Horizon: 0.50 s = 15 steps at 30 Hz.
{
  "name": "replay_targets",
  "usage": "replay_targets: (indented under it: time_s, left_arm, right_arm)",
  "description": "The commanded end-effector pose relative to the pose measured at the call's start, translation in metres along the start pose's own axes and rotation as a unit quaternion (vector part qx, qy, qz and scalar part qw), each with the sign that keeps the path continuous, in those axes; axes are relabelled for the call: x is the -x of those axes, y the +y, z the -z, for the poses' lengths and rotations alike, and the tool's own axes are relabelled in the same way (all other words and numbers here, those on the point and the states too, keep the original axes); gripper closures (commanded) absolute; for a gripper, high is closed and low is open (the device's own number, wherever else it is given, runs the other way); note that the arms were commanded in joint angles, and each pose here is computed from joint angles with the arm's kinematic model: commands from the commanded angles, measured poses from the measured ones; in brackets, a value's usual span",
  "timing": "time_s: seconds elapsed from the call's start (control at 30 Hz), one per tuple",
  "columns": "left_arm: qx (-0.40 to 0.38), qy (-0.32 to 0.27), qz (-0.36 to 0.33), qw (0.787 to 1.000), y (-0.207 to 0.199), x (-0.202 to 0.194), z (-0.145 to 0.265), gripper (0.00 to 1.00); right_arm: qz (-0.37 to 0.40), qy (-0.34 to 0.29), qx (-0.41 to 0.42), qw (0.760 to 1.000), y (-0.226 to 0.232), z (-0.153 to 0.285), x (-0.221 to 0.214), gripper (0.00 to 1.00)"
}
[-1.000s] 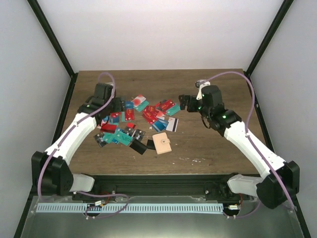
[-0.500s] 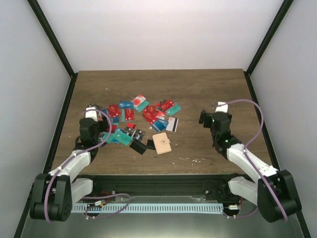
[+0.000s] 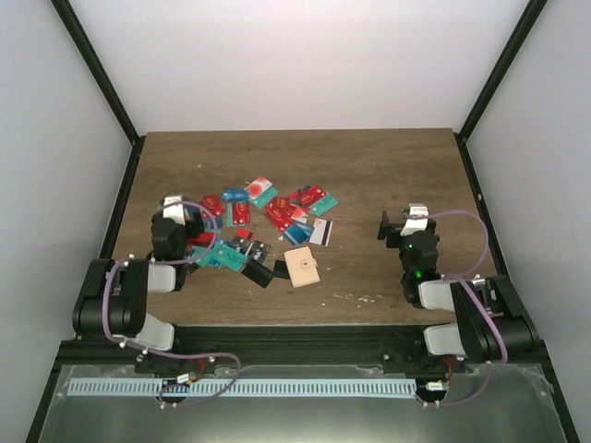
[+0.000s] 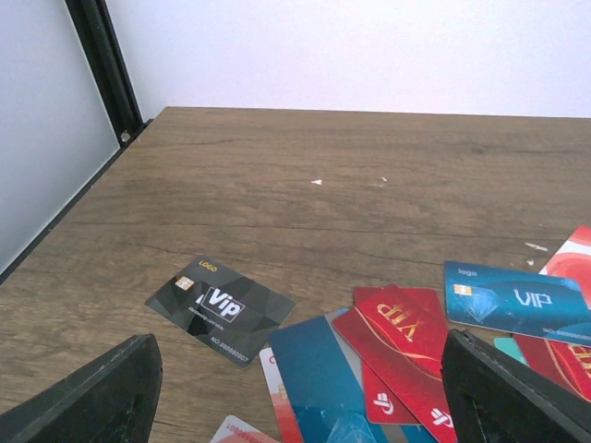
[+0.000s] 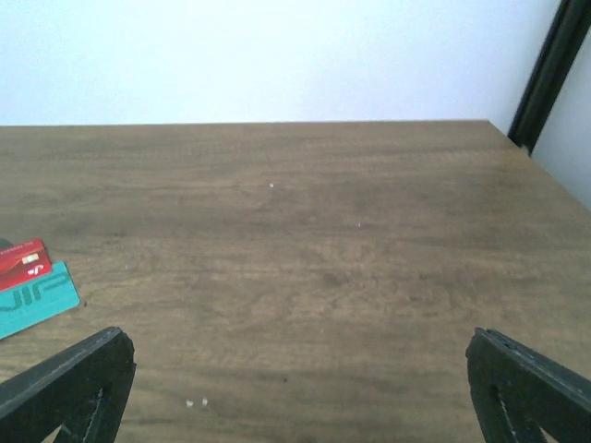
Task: Put the credit cards into the card holder
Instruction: Reset both arms
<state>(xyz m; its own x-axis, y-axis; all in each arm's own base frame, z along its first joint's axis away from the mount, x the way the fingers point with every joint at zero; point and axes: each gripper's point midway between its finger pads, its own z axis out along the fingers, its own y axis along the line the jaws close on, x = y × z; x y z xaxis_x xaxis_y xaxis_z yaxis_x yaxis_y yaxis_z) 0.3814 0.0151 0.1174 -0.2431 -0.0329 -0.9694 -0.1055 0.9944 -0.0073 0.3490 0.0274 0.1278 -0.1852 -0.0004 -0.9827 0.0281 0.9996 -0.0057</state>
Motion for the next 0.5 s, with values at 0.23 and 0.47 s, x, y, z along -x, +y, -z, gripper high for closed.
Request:
replay_targets:
  time_s: [0.23,0.47]
  left_arm:
    - [-0.017,-0.069,-0.001,0.997,-0.001,0.018,-0.004,0.13]
    - [-0.02,-0.071,-0.004,0.997,-0.002,0.019,-0.004,0.0]
  right_arm:
    - [-0.005,-0.06,0.1,0.993,-0.002,-0.028,0.022,0.0]
    - [-0.006,-0.067,0.099,0.993,-0.001,-0.026,0.023,0.0]
